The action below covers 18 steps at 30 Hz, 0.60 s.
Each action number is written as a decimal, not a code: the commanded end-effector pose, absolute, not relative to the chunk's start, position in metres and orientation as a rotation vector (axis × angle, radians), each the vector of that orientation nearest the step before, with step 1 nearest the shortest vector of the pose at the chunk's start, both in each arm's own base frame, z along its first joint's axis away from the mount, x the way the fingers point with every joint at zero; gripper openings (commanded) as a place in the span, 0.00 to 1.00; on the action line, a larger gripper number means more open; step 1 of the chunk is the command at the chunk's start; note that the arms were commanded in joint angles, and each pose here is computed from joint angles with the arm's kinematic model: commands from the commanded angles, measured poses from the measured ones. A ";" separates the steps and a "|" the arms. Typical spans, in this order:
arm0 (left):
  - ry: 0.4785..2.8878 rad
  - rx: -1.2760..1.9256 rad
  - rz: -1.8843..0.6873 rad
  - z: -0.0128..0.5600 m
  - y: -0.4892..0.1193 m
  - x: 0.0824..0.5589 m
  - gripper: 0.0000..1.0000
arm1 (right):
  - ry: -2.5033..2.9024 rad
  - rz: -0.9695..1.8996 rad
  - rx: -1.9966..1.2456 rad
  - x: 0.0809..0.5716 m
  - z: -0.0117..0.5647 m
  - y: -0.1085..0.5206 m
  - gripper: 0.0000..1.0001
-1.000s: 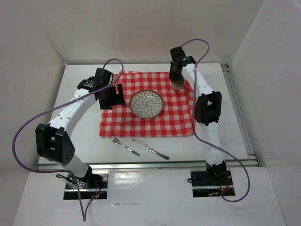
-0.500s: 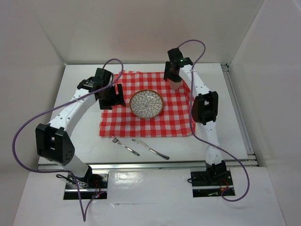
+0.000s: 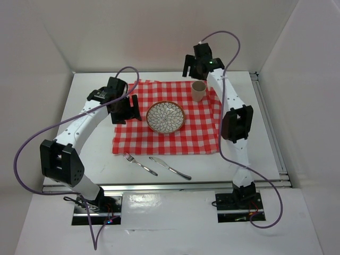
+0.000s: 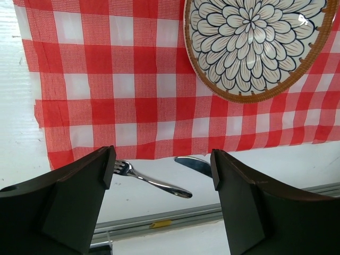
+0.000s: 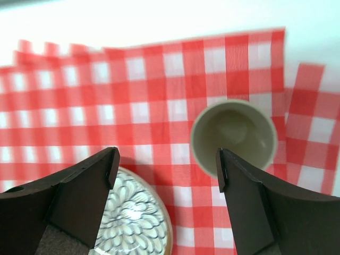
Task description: Set the dinner table for one person
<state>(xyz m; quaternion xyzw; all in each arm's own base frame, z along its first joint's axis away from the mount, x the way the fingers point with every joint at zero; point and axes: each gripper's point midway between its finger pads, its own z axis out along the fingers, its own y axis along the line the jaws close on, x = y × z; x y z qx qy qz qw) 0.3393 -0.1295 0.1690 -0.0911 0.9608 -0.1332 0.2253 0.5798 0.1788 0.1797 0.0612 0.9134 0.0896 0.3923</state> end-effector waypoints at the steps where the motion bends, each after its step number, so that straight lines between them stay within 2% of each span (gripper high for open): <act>1: 2.614 -0.280 -0.356 0.184 -0.125 0.333 0.90 | 1.985 0.334 0.125 0.567 0.336 0.176 0.86; 3: 2.612 -0.283 -0.343 0.186 -0.123 0.331 0.90 | 1.944 0.357 0.119 0.548 0.366 0.172 0.86; 5: 2.599 -0.300 -0.335 0.191 -0.119 0.325 0.90 | 1.996 0.376 0.076 0.530 0.354 0.178 0.86; 7: 2.572 -0.313 -0.336 0.199 -0.117 0.324 0.90 | 1.986 0.410 0.023 0.501 0.371 0.176 0.86; 8: 2.570 -0.317 -0.322 0.198 -0.115 0.322 0.90 | 2.092 0.406 -0.025 0.483 0.330 0.184 0.86; 9: 2.560 -0.327 -0.329 0.201 -0.115 0.322 0.90 | 2.044 0.437 -0.072 0.460 0.350 0.186 0.84; 10: 2.573 -0.341 -0.327 0.196 -0.114 0.317 0.90 | 2.064 0.443 -0.114 0.444 0.339 0.191 0.83; 11: 2.557 -0.344 -0.317 0.199 -0.111 0.314 0.90 | 2.180 0.448 -0.185 0.417 0.286 0.201 0.81; 12: 2.571 -0.358 -0.314 0.193 -0.110 0.309 0.90 | 2.117 0.505 -0.220 0.391 0.304 0.204 0.79; 13: 2.562 -0.357 -0.318 0.196 -0.110 0.308 0.90 | 2.136 0.511 -0.239 0.375 0.291 0.205 0.78; 14: 2.571 -0.377 -0.305 0.191 -0.107 0.304 0.90 | 2.237 0.530 -0.282 0.346 0.245 0.210 0.76; 15: 2.566 -0.380 -0.295 0.191 -0.105 0.302 0.90 | 2.248 0.555 -0.316 0.328 0.236 0.214 0.74; 16: 2.573 -0.395 -0.295 0.188 -0.105 0.301 0.90 | 2.237 0.581 -0.310 0.309 0.239 0.212 0.69; 17: 2.559 -0.400 -0.279 0.190 -0.102 0.301 0.90 | 2.319 0.596 -0.359 0.281 0.206 0.217 0.67; 18: 2.545 -0.414 -0.273 0.193 -0.100 0.301 0.90 | 2.322 0.613 -0.373 0.265 0.204 0.216 0.65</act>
